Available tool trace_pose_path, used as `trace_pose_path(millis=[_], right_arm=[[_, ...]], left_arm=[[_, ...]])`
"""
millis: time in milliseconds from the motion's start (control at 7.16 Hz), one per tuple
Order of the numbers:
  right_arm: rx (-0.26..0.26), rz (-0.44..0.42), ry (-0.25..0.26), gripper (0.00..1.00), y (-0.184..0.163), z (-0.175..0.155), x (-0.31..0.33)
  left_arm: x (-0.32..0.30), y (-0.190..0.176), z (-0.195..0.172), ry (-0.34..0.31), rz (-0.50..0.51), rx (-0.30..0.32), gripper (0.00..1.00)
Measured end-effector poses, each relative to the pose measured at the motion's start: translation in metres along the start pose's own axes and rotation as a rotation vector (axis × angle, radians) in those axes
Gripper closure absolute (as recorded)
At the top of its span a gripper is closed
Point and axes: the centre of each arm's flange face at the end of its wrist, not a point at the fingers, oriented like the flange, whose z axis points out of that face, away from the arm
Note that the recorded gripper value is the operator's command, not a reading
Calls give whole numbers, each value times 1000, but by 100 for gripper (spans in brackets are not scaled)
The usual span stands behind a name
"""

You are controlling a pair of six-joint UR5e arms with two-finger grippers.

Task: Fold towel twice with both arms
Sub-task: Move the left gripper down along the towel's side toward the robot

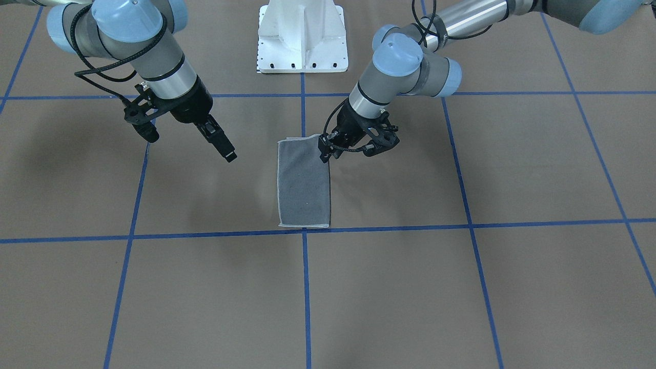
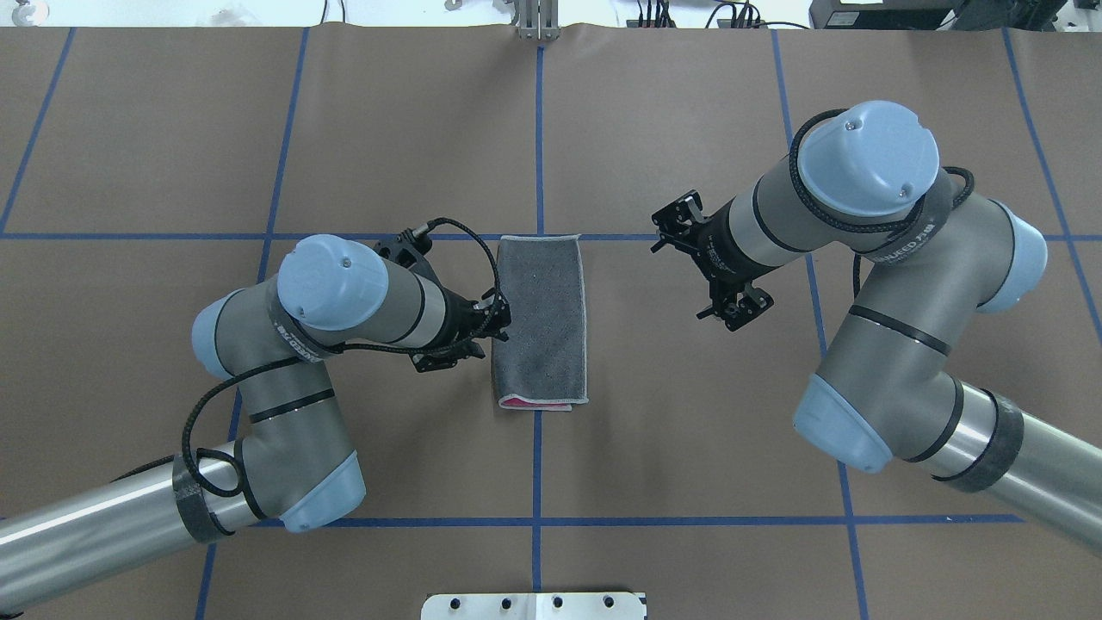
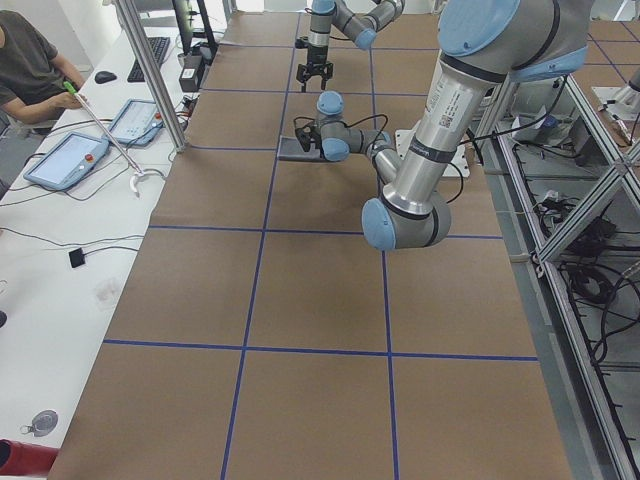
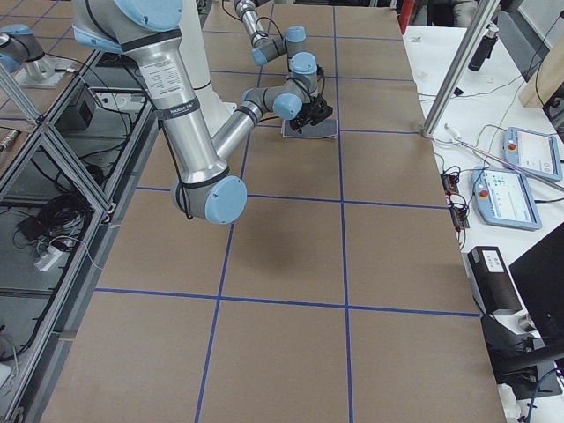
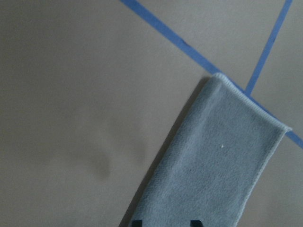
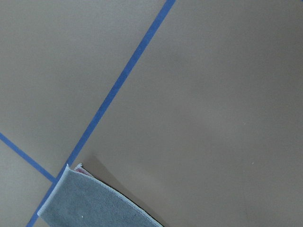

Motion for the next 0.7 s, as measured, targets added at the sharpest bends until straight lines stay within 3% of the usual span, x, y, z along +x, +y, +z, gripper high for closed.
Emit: trace_pose_path(millis=[279, 698], right_arm=[[0, 1, 0, 0, 0, 0, 0], [-1, 0, -1, 0, 0, -1, 0]], left_arm=[[-4, 32, 5, -69, 6, -14, 58], [0, 45, 7, -80, 22, -24, 59]])
